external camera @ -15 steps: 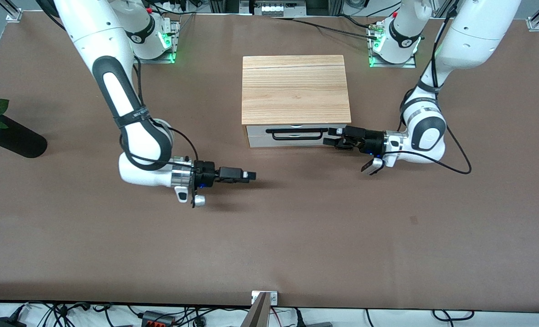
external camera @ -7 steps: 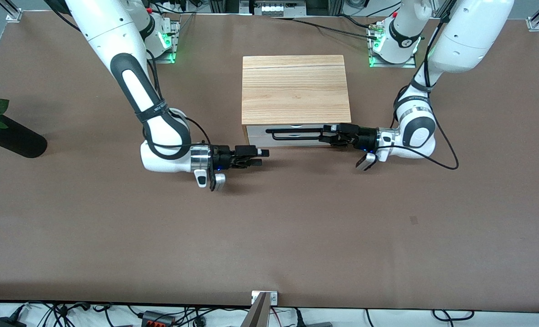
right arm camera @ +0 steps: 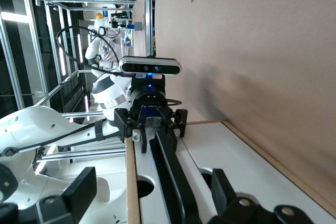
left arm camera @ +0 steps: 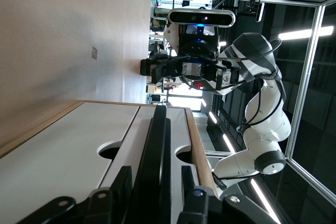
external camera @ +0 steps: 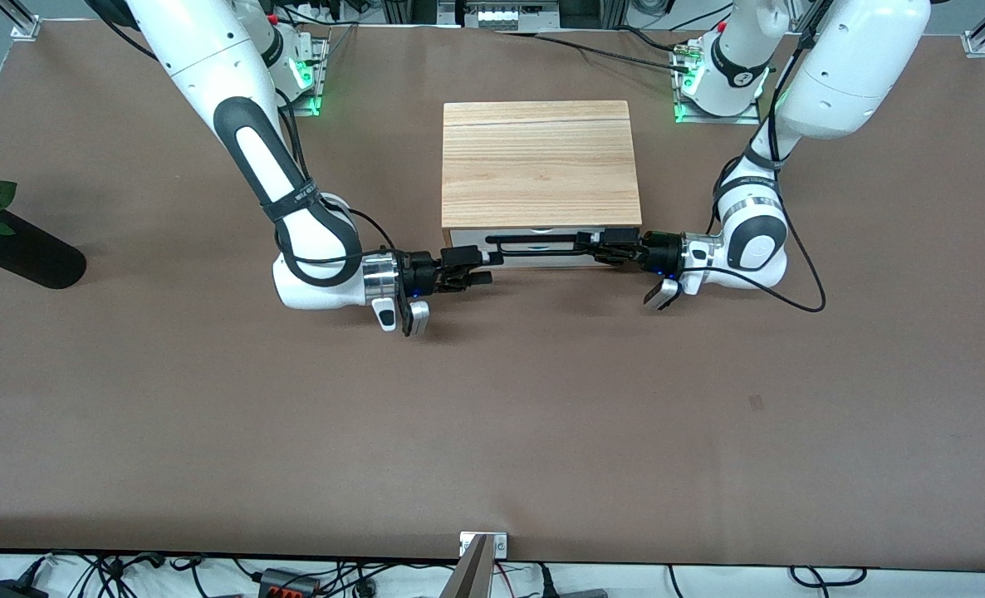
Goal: Pull top drawer with both arms simultaneously
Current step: 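Close the left and right grippers on the ends of the black handle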
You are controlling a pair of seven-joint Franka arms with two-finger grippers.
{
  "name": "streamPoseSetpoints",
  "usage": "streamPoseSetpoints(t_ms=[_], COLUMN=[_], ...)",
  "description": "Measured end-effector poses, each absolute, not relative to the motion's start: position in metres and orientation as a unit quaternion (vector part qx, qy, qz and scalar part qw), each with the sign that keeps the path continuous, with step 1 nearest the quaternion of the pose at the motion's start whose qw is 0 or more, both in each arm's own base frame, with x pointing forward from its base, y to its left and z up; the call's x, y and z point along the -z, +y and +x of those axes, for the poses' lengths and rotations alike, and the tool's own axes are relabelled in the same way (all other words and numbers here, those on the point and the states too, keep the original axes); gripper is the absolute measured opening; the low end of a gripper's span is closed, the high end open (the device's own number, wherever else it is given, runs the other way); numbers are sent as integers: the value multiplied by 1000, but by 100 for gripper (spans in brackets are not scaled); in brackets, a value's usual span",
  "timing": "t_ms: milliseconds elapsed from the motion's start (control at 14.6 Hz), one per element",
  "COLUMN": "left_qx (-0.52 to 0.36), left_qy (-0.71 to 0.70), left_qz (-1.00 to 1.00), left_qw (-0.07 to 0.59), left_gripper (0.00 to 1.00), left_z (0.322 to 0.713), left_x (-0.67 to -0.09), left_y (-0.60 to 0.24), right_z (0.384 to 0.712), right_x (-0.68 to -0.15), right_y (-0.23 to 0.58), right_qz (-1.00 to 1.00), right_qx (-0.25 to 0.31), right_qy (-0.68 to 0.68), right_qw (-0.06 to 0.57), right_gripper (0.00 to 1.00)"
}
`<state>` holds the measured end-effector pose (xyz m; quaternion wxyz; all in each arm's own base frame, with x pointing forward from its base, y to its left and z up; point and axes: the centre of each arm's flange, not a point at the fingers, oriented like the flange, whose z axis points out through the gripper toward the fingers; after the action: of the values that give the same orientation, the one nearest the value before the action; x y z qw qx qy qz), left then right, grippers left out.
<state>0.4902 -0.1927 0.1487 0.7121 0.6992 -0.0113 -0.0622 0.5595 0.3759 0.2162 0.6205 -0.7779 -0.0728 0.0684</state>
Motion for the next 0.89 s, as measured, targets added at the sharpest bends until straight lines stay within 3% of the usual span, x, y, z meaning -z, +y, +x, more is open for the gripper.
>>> streamPoseSetpoints(t_ms=[206, 274, 411, 548, 685, 891], left_qx=[58, 58, 59, 57, 55, 55], left_qy=[-7, -6, -5, -7, -9, -8], left_qz=[703, 701, 699, 698, 698, 697], left_qw=[709, 710, 712, 713, 714, 715], left_gripper=[25, 25, 22, 18, 18, 18], left_z=[491, 491, 491, 491, 491, 491], left_x=[-144, -144, -144, -144, -144, -143], left_y=[-190, -191, -191, -191, -191, -191], right_z=[557, 557, 555, 552, 550, 545], right_x=[-206, -200, -190, -184, -182, -184], right_y=[376, 376, 376, 377, 379, 388], right_qz=[-774, -771, -765, -762, -759, -753], right_qx=[-59, -56, -49, -52, -56, -61], right_qy=[-86, -82, -82, -85, -86, -87], right_qw=[625, 629, 636, 640, 643, 649], right_gripper=[92, 92, 75, 70, 51, 50])
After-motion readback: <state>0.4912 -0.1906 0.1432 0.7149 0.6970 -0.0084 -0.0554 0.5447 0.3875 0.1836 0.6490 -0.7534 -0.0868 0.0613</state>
